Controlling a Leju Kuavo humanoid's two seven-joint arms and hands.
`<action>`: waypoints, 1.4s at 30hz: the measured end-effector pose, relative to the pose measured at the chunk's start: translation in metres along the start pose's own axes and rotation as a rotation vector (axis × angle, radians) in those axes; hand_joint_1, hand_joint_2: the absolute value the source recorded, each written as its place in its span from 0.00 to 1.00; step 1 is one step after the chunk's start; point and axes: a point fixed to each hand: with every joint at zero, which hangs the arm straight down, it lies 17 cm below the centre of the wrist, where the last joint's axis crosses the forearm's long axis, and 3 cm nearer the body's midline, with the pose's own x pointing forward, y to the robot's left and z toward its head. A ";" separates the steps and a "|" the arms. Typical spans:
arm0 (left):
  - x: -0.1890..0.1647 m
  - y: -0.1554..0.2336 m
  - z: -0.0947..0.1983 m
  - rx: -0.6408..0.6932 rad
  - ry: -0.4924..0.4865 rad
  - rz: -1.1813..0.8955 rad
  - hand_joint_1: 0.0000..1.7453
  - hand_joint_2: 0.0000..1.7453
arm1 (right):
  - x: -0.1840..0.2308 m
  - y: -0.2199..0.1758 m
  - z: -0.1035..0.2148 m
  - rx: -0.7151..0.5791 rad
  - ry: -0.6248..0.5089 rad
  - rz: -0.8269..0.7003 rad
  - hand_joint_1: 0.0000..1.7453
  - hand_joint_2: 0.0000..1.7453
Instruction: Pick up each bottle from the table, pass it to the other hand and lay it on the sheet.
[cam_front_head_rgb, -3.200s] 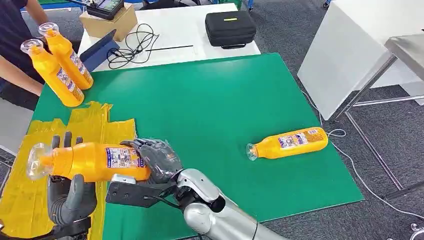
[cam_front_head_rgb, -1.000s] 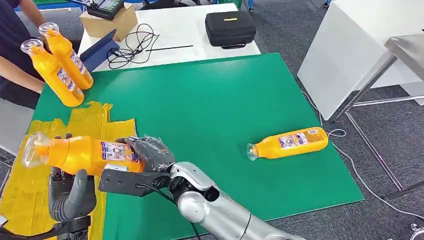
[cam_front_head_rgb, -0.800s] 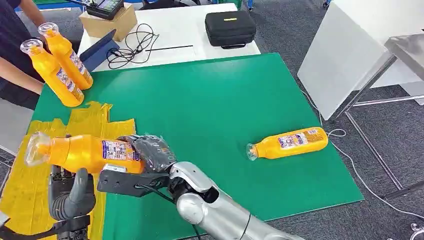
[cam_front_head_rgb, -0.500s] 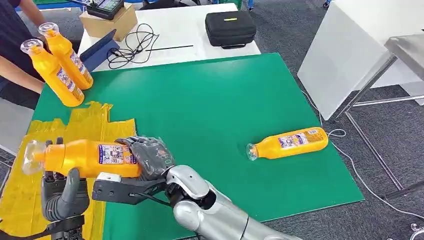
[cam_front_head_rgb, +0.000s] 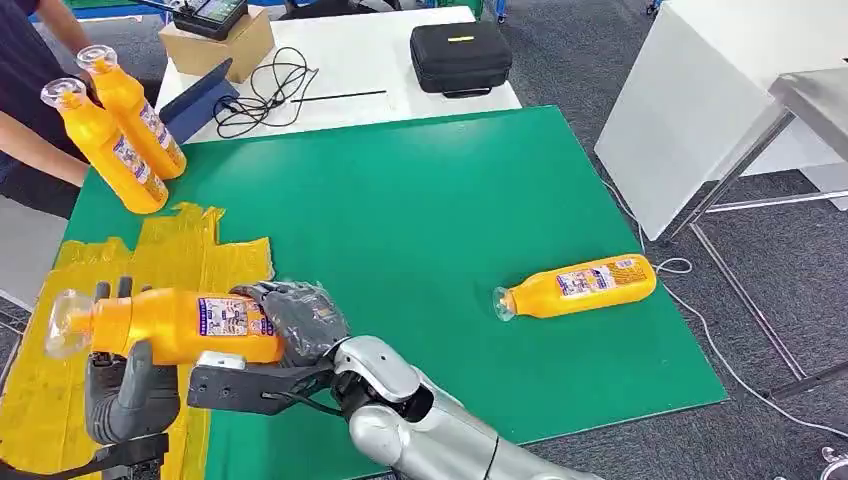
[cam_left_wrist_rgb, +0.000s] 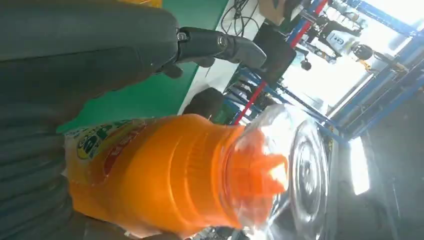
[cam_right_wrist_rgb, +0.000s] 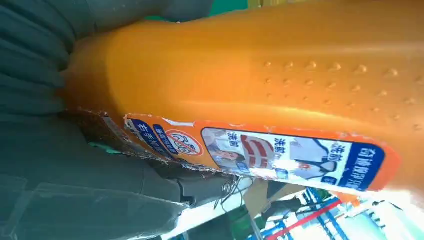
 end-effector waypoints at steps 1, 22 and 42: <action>-0.001 0.001 0.000 0.001 0.007 0.011 0.00 1.00 | -0.001 0.002 0.001 0.010 -0.001 -0.008 1.00 1.00; -0.015 -0.015 0.001 -0.046 0.034 0.016 1.00 1.00 | -0.014 0.003 0.008 0.021 0.031 -0.043 1.00 1.00; -0.023 -0.032 0.001 -0.095 0.052 0.009 1.00 1.00 | -0.023 -0.007 0.005 -0.007 0.062 -0.043 1.00 1.00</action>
